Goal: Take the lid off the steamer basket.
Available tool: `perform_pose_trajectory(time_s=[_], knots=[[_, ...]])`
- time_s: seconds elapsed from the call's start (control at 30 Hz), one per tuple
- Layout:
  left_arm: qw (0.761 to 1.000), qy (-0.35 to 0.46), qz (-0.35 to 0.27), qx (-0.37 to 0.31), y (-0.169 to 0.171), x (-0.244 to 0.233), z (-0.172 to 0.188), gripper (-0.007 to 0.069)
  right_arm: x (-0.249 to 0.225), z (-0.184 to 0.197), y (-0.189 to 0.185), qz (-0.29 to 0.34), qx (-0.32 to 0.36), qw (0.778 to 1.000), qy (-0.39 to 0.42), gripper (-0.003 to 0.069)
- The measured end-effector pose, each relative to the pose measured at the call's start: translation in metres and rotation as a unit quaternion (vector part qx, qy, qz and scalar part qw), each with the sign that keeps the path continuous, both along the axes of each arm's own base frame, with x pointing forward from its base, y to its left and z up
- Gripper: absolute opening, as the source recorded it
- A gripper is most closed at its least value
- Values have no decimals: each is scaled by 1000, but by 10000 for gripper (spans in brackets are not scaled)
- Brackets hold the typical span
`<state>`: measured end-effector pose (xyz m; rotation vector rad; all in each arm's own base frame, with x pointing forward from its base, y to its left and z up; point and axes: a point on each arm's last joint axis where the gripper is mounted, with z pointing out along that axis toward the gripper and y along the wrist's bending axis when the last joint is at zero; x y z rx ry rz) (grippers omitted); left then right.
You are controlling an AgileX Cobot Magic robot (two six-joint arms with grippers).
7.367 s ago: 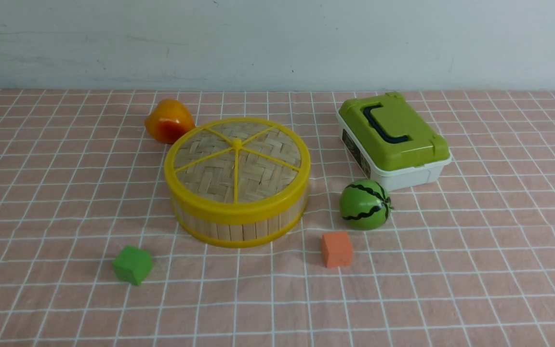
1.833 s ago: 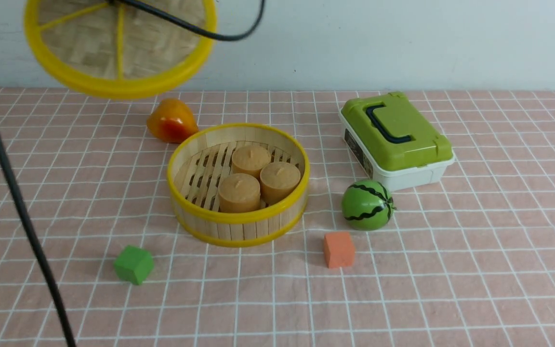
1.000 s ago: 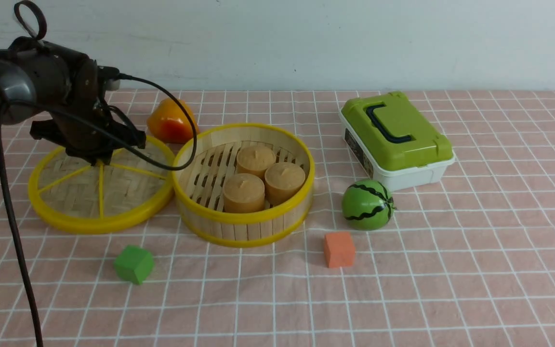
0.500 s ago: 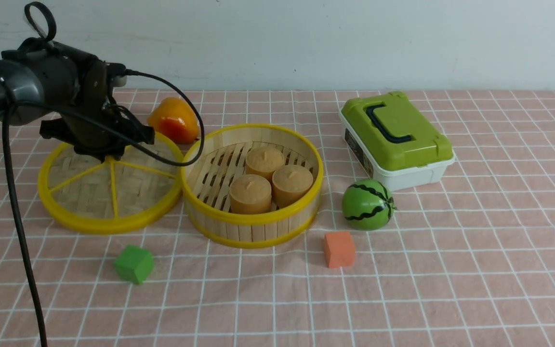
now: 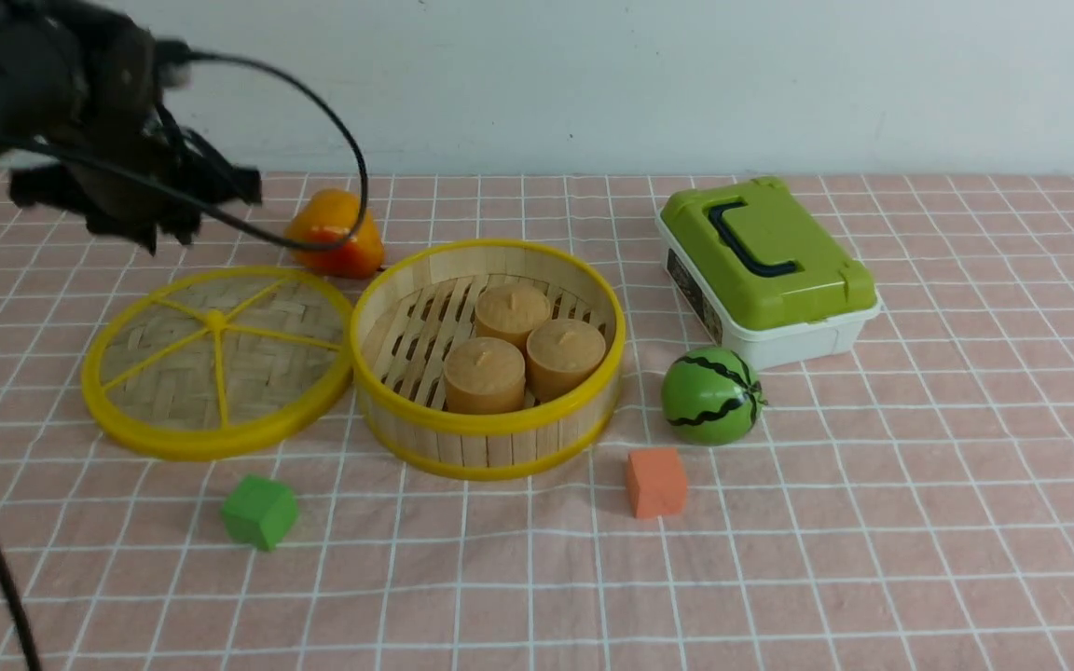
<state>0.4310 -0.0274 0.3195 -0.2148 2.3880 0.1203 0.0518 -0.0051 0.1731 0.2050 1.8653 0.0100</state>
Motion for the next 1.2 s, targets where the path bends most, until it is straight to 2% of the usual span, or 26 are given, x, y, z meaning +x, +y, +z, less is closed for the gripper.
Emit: perform_pose_trajectory(time_s=[0.03, 0.07, 0.1, 0.17, 0.23, 0.33, 0.4, 0.43, 0.53, 0.8, 1.07, 1.2], knots=[[999, -49, -4, -10, 1, -22, 40, 27, 0, 0, 0, 0, 0, 1000, 0, 242], [998, -57, -3, -12, 2, -25, 46, 18, 0, 0, 0, 0, 0, 1000, 0, 242], [993, -112, -8, -32, 2, -53, 84, -13, 0, 0, 0, 0, 0, 1000, 0, 242], [980, -188, -21, -60, 3, -97, 126, -13, 0, 0, 0, 0, 0, 1000, 0, 242], [966, -241, -37, -84, 3, -134, 146, -13, 0, 0, 0, 0, 0, 1000, 0, 242], [955, -274, -52, -102, 4, -169, 148, -13, 0, 0, 0, 0, 0, 1000, 0, 242], [951, -279, -63, -114, 5, -208, 123, -13, 0, 0, 0, 0, 0, 1000, 0, 242], [953, -274, -63, -115, 5, -207, 118, -13, 0, 0, 0, 0, 0, 1000, 0, 242], [954, -267, -65, -122, 9, -252, 69, -13, 0, 0, 0, 0, 0, 1000, 0, 242], [924, -351, -75, -127, 18, -337, -3, -13, 0, 0, 0, 0, 0, 1000, 0, 242], [924, -351, -75, -128, 20, -360, -50, -13, 0, 0, 0, 0, 0, 1000, 0, 242], [935, -322, -72, -129, 20, -360, -77, -13, 0, 0, 0, 0, 0, 1000, 0, 242]])
